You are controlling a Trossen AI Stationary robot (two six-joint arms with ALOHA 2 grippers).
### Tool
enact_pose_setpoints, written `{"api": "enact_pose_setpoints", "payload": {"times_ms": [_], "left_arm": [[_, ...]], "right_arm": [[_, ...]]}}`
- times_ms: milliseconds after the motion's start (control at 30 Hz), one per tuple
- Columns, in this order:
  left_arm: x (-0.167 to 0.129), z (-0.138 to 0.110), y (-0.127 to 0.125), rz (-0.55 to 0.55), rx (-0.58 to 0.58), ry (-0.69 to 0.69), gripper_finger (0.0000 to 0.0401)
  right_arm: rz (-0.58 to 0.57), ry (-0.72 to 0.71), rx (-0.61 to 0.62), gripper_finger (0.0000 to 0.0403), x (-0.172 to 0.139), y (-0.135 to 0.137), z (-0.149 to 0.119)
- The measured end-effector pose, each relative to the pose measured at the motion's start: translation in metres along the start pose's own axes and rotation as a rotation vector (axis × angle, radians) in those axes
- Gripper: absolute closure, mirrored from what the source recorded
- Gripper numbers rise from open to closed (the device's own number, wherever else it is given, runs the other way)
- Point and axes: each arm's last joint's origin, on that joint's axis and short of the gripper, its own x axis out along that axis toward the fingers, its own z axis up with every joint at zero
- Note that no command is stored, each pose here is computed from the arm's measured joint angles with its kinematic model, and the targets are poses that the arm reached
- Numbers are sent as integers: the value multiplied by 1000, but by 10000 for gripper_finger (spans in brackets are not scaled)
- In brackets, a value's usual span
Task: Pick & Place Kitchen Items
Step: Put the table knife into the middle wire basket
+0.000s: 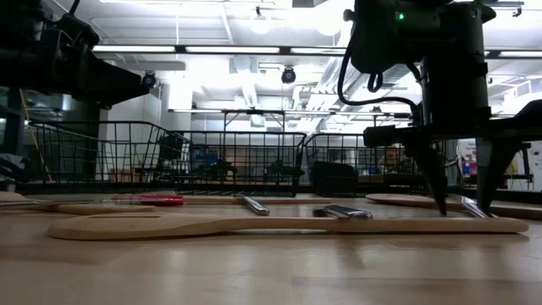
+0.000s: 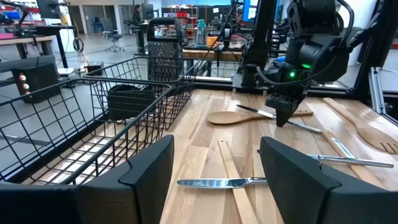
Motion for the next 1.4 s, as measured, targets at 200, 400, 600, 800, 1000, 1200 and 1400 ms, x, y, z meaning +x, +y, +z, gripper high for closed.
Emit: {"api": "enact_pose_setpoints", "payload": {"times_ms": [200, 400, 600, 800, 1000, 1200, 1400], "left_arm": [[0, 0, 0, 0, 0, 0, 166], [0, 0, 0, 0, 0, 0, 166], [0, 0, 0, 0, 0, 0, 166], [0, 0, 0, 0, 0, 0, 166], [0, 0, 0, 0, 0, 0, 166], [0, 0, 0, 0, 0, 0, 166], [0, 0, 0, 0, 0, 0, 166]], "right_arm": [[-5, -7, -15, 299, 0, 0, 1], [-15, -14, -61, 348, 0, -1, 2], [-29, -18, -69, 375, 0, -3, 2], [-26, -17, -67, 375, -1, -3, 3], [49, -21, -68, 375, -13, -6, 8], [155, -68, -84, 375, -25, -6, 11], [237, -81, -110, 375, -30, -5, 8]]}}
